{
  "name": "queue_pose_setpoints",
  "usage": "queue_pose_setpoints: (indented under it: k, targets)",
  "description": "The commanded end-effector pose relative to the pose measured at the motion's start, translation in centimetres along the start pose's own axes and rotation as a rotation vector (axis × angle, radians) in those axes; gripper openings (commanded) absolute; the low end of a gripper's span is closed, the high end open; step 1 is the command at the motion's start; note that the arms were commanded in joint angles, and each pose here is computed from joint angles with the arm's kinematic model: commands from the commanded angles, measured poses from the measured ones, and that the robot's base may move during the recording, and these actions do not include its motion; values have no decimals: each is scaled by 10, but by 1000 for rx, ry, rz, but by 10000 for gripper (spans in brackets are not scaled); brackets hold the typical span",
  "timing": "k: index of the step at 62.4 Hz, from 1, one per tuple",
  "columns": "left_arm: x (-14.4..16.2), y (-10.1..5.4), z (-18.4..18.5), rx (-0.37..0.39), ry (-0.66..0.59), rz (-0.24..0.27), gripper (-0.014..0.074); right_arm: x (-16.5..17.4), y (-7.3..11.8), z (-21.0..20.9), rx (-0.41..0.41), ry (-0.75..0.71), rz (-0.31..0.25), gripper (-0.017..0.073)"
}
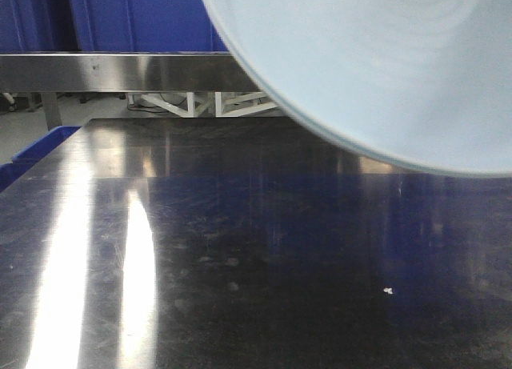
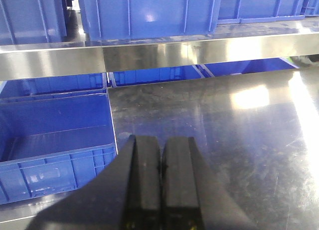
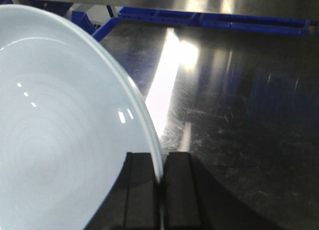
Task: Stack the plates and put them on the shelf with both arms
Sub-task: 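Lift the plate stack off the table with the right gripper, then drive the base to the blue-bin shelf while holding the stack up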
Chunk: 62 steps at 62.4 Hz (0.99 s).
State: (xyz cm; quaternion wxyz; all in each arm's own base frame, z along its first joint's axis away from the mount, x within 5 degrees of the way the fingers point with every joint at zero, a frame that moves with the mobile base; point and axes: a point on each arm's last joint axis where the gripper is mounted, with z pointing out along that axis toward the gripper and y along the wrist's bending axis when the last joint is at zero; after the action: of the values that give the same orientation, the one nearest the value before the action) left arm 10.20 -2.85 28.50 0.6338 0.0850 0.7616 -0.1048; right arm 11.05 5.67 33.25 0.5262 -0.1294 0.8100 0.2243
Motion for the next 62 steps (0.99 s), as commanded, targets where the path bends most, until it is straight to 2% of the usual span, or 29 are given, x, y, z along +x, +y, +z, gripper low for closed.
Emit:
queue_pose_setpoints:
  k: [1,62]
  targets:
    - [-19,0,-2,-7,-125,-3,84,-17,2,-8,11,-136,8,56]
    - [-19,0,-2,-7,-125,-5,84,-15,2,-8,4,-121,11,56]
